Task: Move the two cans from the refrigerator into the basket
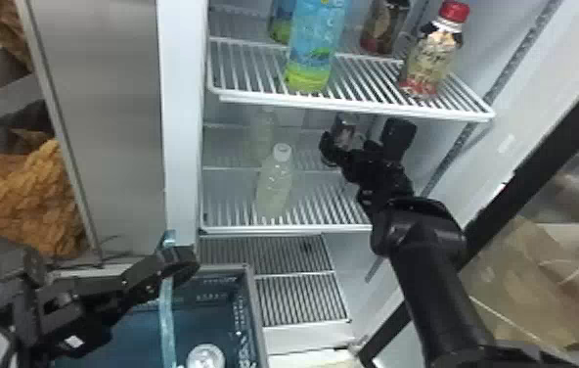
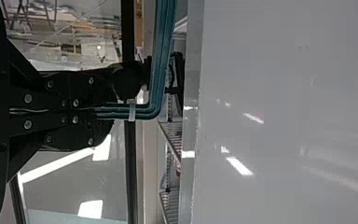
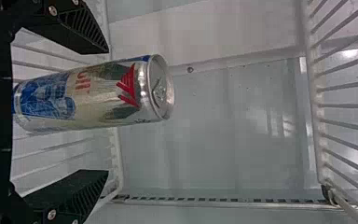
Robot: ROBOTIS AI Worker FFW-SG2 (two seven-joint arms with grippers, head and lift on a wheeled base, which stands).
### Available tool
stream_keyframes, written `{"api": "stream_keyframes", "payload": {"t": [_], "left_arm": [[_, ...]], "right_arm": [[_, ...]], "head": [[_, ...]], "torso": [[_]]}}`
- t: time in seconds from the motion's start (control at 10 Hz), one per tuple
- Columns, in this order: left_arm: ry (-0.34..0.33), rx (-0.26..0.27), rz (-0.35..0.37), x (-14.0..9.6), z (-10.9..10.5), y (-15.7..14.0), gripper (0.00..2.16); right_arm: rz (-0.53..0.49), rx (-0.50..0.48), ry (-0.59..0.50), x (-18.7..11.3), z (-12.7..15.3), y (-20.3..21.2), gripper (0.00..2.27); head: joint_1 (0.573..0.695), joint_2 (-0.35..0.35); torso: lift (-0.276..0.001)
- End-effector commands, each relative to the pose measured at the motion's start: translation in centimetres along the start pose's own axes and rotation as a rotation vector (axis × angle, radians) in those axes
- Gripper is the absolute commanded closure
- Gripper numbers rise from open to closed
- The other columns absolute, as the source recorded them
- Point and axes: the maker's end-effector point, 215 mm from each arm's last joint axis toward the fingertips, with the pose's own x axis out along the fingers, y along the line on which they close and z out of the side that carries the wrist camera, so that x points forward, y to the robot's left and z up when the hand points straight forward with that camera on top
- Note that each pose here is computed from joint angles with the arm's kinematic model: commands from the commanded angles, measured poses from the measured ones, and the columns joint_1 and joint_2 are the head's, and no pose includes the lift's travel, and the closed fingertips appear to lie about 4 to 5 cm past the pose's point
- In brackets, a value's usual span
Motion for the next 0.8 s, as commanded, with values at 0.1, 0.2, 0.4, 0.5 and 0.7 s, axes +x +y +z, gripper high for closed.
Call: {"api": "stream_keyframes", "payload": {"t": [0.1, 0.2, 0.4, 0.5, 0.7], "left_arm": [[0.002, 0.006, -0.001, 0.31, 0.20, -0.20, 1.20], [0.004, 0.006, 0.001, 0.37, 0.13, -0.14, 1.20], [0.005, 0.011, 0.005, 0.52, 0.28, -0.17, 1.20], [0.004, 0.011, 0.007, 0.57, 0.28, -0.11, 1.20], [0.004, 0.011, 0.010, 0.60, 0.35, -0.07, 1.20]], "right_arm": [[-0.006, -0.024, 0.006, 0.78, 0.67, -0.30, 0.12], [-0.009, -0.029, 0.010, 0.96, 0.72, -0.34, 0.12], [-0.012, -0.027, 0.017, 1.15, 0.62, -0.55, 0.12], [-0.013, -0.027, 0.019, 1.19, 0.54, -0.56, 0.12], [-0.017, -0.017, 0.031, 1.40, 0.28, -0.88, 0.24]], "head": [[0.693, -0.290], [0.691, -0.291], [0.685, -0.292], [0.685, -0.293], [0.683, -0.294]], "torso": [[-0.218], [-0.218], [-0.218], [-0.218], [-0.218]]}}
